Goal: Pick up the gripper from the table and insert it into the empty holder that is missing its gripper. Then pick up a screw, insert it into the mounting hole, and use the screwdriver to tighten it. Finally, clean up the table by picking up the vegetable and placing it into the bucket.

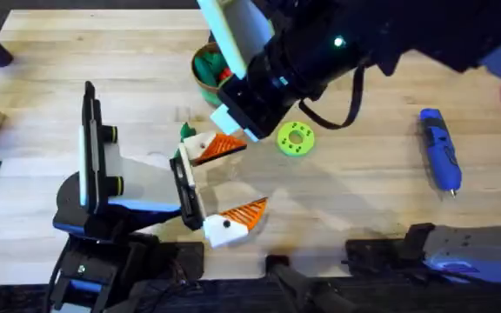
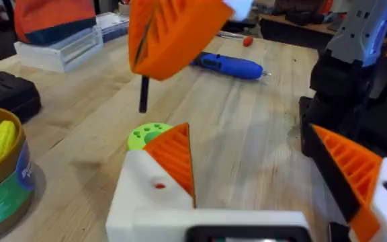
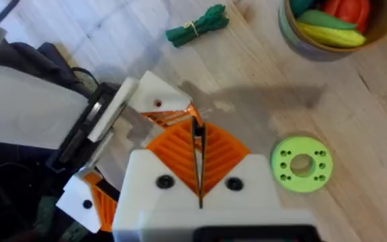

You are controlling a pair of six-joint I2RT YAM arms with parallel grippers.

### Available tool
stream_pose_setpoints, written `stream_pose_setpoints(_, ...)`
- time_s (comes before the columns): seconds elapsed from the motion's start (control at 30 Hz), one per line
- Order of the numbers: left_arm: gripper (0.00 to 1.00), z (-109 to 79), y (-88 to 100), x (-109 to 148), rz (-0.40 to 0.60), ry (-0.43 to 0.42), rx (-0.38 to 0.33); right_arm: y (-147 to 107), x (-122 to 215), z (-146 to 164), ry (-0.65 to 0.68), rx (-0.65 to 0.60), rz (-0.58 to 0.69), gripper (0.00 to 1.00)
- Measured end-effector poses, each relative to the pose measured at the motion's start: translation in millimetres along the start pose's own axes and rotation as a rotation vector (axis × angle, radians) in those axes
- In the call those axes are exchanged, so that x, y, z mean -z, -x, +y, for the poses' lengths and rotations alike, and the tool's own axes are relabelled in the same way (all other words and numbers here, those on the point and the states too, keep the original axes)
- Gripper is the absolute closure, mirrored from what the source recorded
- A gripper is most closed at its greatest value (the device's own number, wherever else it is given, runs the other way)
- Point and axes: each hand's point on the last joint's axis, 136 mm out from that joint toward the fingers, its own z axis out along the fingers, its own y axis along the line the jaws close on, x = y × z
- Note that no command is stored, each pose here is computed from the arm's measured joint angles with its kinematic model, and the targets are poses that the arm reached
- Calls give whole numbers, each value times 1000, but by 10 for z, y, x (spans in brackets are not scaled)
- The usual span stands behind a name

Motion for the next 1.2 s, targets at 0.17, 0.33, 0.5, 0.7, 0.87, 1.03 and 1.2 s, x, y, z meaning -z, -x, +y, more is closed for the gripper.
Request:
stream_pose_setpoints(0.17,16,0,0,0,0,0,0,118,-6,145,27,38,-50,994)
stream_pose_setpoints(0.33,16,0,0,0,0,0,0,124,-19,282,49,68,-55,994)
stream_pose_setpoints(0.5,15,0,0,0,0,0,0,80,-143,329,54,77,-17,994)
stream_pose_setpoints(0.7,15,0,0,0,0,0,0,15,-231,317,50,74,24,994)
stream_pose_setpoints(0.87,15,0,0,0,0,0,1,15,-231,318,50,74,25,994)
stream_pose_setpoints(1.03,15,0,0,0,0,0,0,10,-232,323,54,74,27,994)
stream_pose_setpoints(1.2,15,0,-1,0,0,0,0,-14,-271,317,52,72,43,994)
